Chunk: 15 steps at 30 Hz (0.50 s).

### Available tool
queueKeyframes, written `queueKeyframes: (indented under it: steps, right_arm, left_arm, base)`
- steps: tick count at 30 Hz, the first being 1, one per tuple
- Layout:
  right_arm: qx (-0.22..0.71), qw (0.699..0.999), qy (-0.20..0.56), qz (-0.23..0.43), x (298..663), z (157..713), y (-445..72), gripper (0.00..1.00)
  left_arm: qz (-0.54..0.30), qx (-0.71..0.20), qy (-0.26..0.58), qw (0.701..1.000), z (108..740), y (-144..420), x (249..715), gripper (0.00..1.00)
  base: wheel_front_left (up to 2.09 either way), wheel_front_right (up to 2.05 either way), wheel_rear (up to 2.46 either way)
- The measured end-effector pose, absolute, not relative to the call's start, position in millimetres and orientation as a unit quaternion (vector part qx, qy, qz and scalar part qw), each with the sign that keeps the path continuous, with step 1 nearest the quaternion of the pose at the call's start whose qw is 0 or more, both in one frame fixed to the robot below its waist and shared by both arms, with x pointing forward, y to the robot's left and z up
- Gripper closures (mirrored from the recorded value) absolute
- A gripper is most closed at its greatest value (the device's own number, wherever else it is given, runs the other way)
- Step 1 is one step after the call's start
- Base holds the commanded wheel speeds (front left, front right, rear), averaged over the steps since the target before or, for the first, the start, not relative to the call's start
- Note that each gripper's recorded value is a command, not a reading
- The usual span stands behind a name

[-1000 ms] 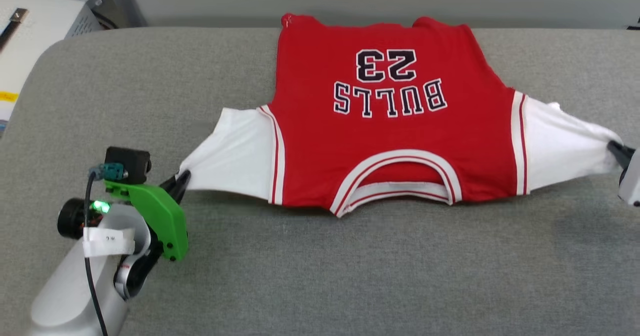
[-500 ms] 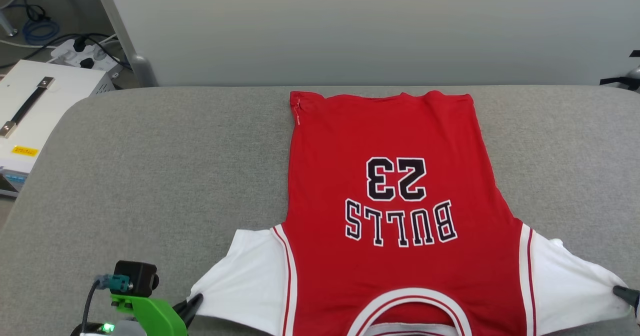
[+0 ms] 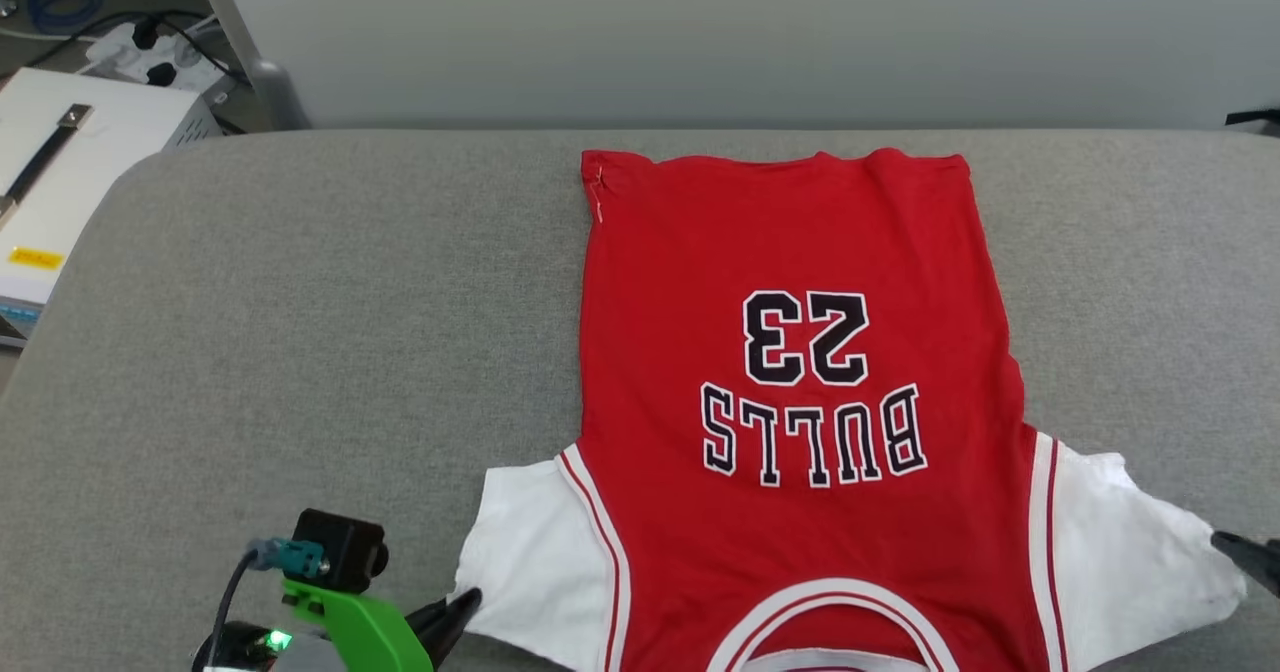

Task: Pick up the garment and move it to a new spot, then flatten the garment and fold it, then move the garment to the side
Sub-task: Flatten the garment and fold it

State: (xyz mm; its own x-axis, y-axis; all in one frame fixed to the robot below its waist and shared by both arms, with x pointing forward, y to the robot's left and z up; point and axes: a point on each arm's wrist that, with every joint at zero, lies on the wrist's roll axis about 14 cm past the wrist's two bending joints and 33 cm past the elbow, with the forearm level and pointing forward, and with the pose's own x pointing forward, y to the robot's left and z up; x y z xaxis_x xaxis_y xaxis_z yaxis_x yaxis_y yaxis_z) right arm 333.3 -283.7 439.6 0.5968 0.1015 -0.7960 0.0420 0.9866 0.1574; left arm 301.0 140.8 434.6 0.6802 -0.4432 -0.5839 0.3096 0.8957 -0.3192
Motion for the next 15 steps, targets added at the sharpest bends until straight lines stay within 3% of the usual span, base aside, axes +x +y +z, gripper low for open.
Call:
queueKeyframes:
  steps: [9,15]
  right_arm:
    - [0.053,0.916,0.390,0.082,419,490,-247,0.00]
    - [0.028,0.916,0.385,0.112,483,503,-224,0.00]
  left_arm:
    - [-0.243,-0.084,0.337,0.906,454,120,319,1.00]
    - [-0.245,-0.068,0.348,0.902,445,120,331,1.00]
  base:
    - [0.00,0.00,0.00]
    - [0.00,0.00,0.00]
